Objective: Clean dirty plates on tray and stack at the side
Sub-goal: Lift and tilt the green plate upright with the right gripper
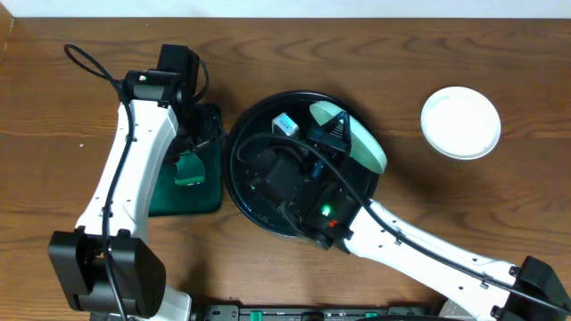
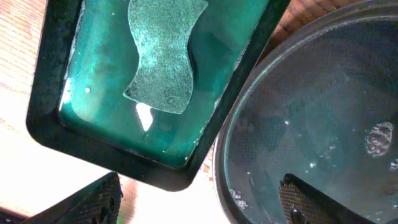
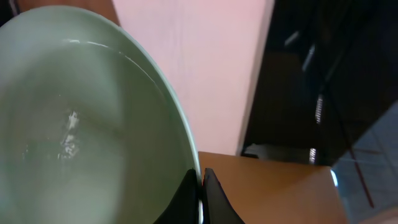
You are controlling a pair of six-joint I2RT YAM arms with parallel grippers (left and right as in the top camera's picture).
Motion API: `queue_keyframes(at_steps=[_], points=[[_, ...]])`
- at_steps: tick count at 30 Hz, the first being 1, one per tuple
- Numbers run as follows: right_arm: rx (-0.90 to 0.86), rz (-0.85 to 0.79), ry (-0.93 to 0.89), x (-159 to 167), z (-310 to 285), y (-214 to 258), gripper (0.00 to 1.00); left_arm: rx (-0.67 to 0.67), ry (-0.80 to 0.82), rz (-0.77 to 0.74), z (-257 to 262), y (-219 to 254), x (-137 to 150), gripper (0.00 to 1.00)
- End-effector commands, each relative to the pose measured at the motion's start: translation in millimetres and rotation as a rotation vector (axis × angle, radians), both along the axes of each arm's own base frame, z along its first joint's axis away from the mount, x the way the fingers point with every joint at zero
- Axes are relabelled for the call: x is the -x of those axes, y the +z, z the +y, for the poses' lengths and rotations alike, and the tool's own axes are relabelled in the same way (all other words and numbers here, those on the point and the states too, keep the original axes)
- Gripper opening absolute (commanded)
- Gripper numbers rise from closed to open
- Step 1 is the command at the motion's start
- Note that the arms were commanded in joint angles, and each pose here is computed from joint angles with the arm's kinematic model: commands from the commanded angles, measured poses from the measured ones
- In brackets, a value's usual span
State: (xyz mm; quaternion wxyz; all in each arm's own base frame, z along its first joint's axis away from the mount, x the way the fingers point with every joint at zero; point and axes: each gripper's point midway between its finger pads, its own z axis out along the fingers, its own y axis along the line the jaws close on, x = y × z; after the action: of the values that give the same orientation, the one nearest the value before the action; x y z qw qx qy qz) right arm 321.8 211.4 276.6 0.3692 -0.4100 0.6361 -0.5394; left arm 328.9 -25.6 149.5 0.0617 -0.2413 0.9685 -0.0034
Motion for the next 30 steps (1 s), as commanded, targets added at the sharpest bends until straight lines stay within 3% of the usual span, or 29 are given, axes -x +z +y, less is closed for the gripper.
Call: queue_keyframes(at_steps=[1, 4, 8, 11, 14, 17, 19, 22, 24, 27, 30], points=[[0.037, -0.081, -0.039, 14.0, -3.1, 24.7, 0.01, -0.007, -0.013, 0.001, 0.7, 0.3, -0.3, 0.82], [-0.044, -0.039, 0.025, 9.5, 8.7, 12.5, 0.01, -0.007, -0.013, 0.001, 0.7, 0.3, -0.3, 0.82], [0.056, -0.089, -0.026, 19.5, 5.4, 23.5, 0.01, -0.007, -0.013, 0.001, 0.7, 0.3, -0.3, 0.82], [-0.017, -0.034, 0.037, 11.9, 14.7, 9.8, 0.01, -0.007, -0.013, 0.001, 0.7, 0.3, -0.3, 0.82], [0.066, -0.107, -0.043, 20.1, 6.2, 25.1, 0.01, -0.007, -0.013, 0.001, 0.7, 0.3, -0.3, 0.82], [-0.021, -0.058, 0.015, 10.5, 11.9, 14.5, 0.01, -0.007, -0.013, 0.001, 0.7, 0.3, -0.3, 0.82], [0.037, -0.103, -0.035, 16.4, 6.9, 26.2, 0.01, -0.007, -0.013, 0.001, 0.7, 0.3, -0.2, 0.82], [-0.040, -0.044, 0.039, 7.5, 16.6, 13.4, 0.01, -0.007, -0.013, 0.001, 0.7, 0.3, -0.3, 0.82], [0.028, -0.094, -0.033, 12.3, 6.4, 24.7, 0.01, -0.007, -0.013, 0.001, 0.7, 0.3, -0.3, 0.82], [-0.047, -0.051, 0.033, 6.8, 15.4, 14.8, 0.01, -0.007, -0.013, 0.001, 0.7, 0.3, -0.3, 0.82], [0.017, -0.103, -0.041, 11.9, 4.1, 27.7, 0.01, -0.007, -0.013, 0.001, 0.7, 0.3, -0.3, 0.82]])
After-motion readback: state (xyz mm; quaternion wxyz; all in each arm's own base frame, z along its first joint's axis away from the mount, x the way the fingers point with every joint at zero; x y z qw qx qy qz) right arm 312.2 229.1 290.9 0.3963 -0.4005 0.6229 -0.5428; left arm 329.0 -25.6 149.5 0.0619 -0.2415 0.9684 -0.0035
